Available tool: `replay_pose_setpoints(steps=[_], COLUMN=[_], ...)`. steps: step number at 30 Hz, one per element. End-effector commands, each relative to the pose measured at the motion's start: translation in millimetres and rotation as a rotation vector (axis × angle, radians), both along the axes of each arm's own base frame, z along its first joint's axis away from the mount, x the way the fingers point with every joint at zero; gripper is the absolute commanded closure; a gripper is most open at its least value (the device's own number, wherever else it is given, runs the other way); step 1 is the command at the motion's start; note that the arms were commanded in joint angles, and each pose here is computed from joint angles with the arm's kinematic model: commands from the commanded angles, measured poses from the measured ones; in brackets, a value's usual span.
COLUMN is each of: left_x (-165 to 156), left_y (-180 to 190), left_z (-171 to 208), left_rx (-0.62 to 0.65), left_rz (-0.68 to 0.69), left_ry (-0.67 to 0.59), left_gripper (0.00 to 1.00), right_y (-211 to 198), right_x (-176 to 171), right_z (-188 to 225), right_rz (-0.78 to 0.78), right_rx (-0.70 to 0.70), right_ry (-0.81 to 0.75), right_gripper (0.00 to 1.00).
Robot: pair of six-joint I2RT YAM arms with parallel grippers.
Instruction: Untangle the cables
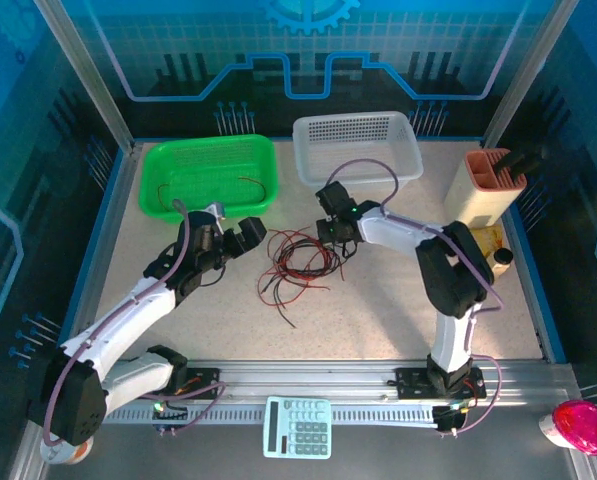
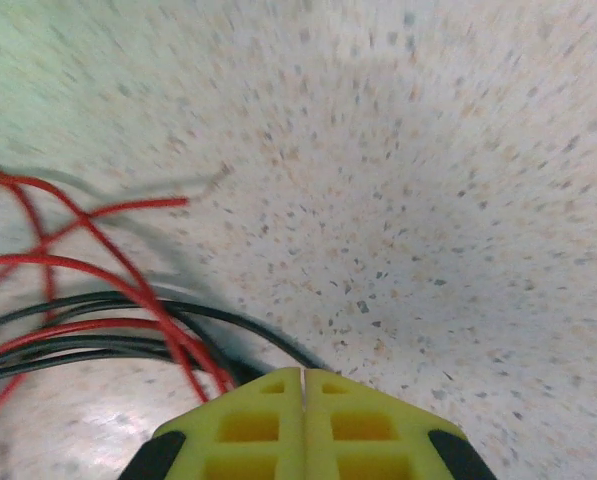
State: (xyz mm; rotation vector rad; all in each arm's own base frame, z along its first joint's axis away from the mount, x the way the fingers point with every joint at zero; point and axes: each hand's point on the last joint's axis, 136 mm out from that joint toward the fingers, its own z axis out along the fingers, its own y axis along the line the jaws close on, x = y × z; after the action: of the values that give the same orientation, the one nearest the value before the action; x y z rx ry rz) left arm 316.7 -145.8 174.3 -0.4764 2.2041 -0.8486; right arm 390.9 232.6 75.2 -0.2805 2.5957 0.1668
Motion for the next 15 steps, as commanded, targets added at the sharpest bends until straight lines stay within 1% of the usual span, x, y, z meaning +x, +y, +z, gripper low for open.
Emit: replay_pose_setpoints(steps=[1,8,12,15], left_x=[4.1,7.3,6.8,4.5], left_y=[-11.4,-32.7,-49.9,-66.8], left_z=[14.0,10.6,23.7,40.7], left_rx=[0.007,0.021,0.037,0.020], left_rz=[-0.069,-0.197,-0.294,-0.376], left_ry=[-0.042,-0.064,-0.161,-0.248], left_gripper=[0.01,0.01,0.01,0.01], right_y=[7.5,28.4,37.5,43.1], right_x=[-5.1,-17.1,-25.6,-34.6], right_z=[45.8,131.1,184.9,223.4], right_rz=[0.027,0.085,0.120,0.143], right_rx=[0.063,0.209,0.304,0.380], right_ry=[-0.079,-0.206,-0.281,-0.334], right_gripper=[1.00,1.00,1.00,1.00])
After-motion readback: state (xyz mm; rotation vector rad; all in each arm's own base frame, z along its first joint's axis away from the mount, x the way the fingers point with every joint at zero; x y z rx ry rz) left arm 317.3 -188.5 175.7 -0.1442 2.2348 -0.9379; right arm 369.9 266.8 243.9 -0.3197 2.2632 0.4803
